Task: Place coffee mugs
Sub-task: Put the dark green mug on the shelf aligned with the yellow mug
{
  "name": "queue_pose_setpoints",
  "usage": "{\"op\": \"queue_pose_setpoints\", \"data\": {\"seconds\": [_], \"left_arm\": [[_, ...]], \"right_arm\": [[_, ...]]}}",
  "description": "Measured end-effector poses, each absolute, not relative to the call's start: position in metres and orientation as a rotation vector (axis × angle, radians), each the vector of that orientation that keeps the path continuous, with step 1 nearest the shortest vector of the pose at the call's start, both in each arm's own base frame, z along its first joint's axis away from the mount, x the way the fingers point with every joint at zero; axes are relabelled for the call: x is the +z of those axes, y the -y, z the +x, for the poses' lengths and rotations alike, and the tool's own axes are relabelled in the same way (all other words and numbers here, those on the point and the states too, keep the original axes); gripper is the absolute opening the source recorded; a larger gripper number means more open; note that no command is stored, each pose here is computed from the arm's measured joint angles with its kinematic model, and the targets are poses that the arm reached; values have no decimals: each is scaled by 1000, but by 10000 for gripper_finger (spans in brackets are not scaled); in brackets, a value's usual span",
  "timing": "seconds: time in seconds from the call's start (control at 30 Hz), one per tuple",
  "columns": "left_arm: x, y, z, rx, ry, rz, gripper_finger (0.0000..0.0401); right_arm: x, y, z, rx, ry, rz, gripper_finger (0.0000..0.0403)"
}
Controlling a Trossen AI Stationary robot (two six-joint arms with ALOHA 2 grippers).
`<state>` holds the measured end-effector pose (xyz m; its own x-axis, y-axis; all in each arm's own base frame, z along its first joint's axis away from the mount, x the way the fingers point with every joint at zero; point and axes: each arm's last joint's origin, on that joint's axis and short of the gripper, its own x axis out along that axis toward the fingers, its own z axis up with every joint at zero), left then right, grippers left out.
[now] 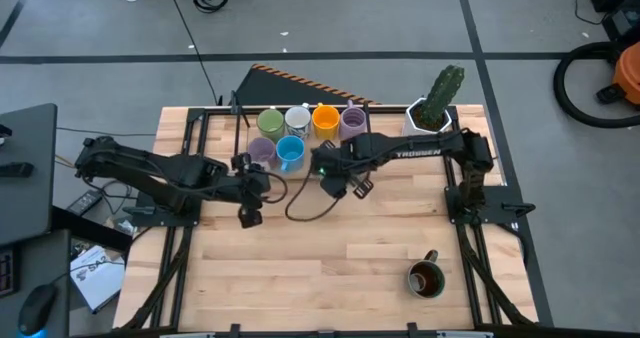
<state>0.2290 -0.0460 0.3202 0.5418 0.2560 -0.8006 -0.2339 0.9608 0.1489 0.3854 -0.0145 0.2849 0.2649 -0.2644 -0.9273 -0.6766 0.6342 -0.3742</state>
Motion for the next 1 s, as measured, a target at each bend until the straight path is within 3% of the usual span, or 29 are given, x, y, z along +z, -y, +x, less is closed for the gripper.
{"op": "queue_pose_setpoints", "data": {"seconds": [0.37,1.0], "left_arm": [[341,39,206,335,-852,25,172],[341,39,206,328,-853,22,172]], "right_arm": [[285,54,385,317,-1301,-823,24],[285,65,386,335,-1271,-824,48]]}}
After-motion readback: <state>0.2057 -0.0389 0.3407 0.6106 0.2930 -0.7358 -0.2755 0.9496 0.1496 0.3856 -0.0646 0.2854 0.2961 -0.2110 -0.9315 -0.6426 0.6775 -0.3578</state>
